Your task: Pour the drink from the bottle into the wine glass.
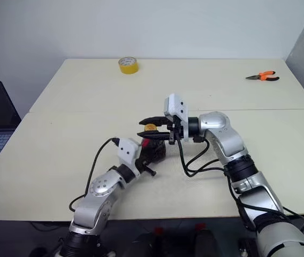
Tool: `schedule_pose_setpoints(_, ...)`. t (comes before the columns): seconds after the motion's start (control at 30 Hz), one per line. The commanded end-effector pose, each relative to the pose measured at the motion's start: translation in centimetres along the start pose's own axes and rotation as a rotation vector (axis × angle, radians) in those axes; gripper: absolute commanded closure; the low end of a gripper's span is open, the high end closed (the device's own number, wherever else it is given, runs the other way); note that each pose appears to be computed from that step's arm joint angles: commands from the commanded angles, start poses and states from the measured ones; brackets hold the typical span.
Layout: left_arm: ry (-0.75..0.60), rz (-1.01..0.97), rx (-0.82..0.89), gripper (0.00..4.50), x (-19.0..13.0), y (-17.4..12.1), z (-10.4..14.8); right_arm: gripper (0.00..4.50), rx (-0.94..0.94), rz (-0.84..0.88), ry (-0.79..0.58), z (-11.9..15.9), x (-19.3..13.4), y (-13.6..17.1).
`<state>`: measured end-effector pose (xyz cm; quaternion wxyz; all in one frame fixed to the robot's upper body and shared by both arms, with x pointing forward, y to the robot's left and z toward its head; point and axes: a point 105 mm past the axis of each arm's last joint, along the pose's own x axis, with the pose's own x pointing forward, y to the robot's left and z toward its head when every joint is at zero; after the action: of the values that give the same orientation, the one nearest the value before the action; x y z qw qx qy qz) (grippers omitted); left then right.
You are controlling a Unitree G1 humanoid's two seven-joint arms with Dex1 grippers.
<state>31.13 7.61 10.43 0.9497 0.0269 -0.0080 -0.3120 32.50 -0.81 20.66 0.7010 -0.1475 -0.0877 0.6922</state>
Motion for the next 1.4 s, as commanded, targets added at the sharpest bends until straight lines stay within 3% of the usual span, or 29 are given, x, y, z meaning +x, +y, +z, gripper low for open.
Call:
schedule_pose_setpoints(0.03, -0.048, 0.060, 0.018, 3.91, -0.7, 1.6, 1.3, 3.21, -0.098, -0.031, -0.001, 1.7, -1.7, -1.3)
schedule_pose_setpoints(0.67, -0.047, 0.064, 0.013, 3.94, -0.8, 1.5, 1.3, 3.26, -0.136, 0.072, -0.014, 2.9, -2.9, -1.3)
schedule_pose_setpoints(1.17, -0.054, 0.117, 0.001, 3.94, -1.3, 3.1, 1.5, 3.26, -0.078, -0.061, -0.028, 2.8, -3.8, -2.5)
schedule_pose_setpoints(1.4, -0.083, 0.196, 0.000, 3.94, -1.6, 6.3, 2.5, 3.26, -0.042, -0.303, -0.013, 1.6, -7.3, -4.3)
